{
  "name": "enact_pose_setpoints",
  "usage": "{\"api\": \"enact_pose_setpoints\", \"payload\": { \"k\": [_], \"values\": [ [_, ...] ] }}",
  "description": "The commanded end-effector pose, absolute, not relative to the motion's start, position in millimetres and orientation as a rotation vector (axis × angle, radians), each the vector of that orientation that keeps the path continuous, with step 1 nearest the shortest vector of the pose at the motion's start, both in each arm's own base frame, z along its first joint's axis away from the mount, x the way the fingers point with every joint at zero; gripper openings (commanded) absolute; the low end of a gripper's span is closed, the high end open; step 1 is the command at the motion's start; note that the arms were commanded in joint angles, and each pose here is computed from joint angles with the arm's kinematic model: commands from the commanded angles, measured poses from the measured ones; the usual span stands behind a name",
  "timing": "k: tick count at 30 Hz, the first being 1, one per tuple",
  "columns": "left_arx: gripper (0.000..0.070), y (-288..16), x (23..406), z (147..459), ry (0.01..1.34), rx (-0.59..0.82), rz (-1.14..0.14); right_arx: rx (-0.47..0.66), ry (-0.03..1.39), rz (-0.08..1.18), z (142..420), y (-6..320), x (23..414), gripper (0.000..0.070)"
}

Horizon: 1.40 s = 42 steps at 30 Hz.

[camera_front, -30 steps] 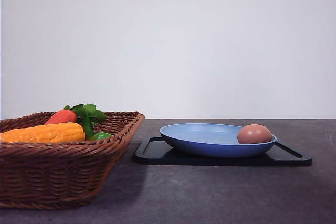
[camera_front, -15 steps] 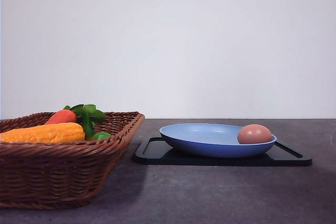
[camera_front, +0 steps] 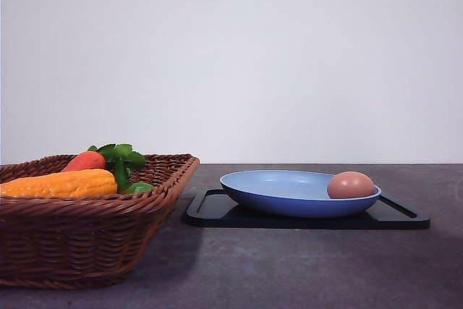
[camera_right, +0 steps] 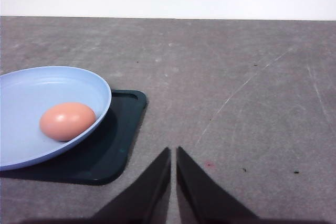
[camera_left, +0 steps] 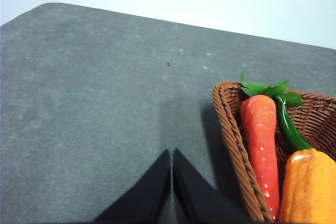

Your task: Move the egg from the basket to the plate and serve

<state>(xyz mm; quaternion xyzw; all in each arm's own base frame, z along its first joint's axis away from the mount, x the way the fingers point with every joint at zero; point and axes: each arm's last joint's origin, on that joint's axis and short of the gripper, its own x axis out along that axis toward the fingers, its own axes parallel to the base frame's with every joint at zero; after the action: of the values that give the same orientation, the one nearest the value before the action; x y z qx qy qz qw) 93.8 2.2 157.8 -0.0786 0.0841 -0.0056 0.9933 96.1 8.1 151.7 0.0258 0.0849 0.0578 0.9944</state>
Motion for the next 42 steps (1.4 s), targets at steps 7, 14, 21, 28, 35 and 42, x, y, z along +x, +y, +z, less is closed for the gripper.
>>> {"api": "enact_pose_setpoints", "payload": {
  "k": [7, 14, 21, 28, 35, 42],
  "values": [
    [0.0, 2.3, 94.6, 150.5, 0.194, -0.161, -0.011, 0.063, 0.165, 0.114, 150.8, 8.0, 96.4, 0.0],
    [0.0, 2.3, 94.6, 150.5, 0.194, -0.161, -0.011, 0.063, 0.165, 0.114, 150.8, 8.0, 96.4, 0.0],
    [0.0, 2.3, 94.6, 150.4, 0.195, -0.161, -0.011, 0.063, 0.165, 0.114, 150.8, 8.0, 96.4, 0.0],
    [0.0, 2.3, 94.6, 150.4, 0.195, -0.161, -0.011, 0.063, 0.165, 0.114, 150.8, 8.0, 96.4, 0.0],
    [0.0, 2.3, 94.6, 150.4, 0.195, -0.161, -0.011, 0.063, 0.165, 0.114, 150.8, 8.0, 96.4, 0.0],
    [0.0, 2.3, 94.6, 150.5, 0.194, -0.161, -0.011, 0.063, 0.165, 0.114, 150.8, 8.0, 96.4, 0.0]
  ]
}}
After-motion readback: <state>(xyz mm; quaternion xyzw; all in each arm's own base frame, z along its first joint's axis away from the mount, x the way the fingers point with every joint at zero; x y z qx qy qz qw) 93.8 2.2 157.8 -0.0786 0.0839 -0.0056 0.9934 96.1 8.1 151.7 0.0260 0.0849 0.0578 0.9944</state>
